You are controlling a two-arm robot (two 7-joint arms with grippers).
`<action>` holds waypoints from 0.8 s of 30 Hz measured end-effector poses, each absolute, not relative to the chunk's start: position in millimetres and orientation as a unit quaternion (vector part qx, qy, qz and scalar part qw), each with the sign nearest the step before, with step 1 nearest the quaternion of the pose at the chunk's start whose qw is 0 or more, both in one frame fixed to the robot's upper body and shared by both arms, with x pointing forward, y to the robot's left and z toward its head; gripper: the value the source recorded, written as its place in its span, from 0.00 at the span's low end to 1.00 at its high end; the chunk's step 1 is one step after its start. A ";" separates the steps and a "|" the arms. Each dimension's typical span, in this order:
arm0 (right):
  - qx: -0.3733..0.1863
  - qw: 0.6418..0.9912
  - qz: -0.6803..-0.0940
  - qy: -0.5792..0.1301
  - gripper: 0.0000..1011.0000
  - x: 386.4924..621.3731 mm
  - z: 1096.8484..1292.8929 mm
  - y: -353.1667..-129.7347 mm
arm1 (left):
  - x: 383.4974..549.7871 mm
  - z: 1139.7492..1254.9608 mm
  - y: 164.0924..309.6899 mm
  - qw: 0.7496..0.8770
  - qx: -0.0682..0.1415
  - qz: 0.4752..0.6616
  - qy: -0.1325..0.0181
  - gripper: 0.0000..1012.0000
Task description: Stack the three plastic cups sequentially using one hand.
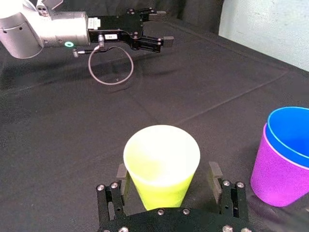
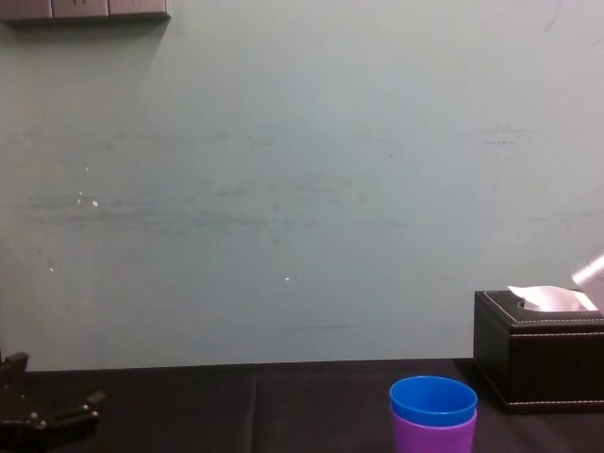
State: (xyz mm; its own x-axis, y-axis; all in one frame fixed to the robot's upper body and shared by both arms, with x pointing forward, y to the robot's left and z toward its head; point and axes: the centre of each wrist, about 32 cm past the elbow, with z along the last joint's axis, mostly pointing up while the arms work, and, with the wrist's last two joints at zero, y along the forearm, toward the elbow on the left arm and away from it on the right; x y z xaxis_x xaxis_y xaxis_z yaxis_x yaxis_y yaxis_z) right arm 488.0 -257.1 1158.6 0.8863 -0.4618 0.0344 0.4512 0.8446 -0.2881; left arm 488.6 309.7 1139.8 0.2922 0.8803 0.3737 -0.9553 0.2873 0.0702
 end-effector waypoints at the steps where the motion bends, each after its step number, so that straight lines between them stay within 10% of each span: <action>1: -0.146 0.960 -0.237 0.018 0.99 488.2 1158.6 -256.7 | 488.6 1139.8 309.7 0.791 0.141 0.580 -0.132 1.00; 24: -0.143 0.963 -0.227 0.019 0.91 490.2 1159.6 -251.2 | 488.6 1139.8 309.7 0.791 0.141 0.580 -0.132 1.00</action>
State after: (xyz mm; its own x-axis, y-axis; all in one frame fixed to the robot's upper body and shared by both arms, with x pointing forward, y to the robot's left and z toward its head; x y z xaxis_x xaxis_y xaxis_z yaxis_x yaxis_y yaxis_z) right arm 490.2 -251.2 1159.6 0.8963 -0.4425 0.0285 0.4318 0.8562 -0.2838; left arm 488.6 309.7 1139.8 0.2923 0.8803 0.3738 -0.9552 0.2874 0.0703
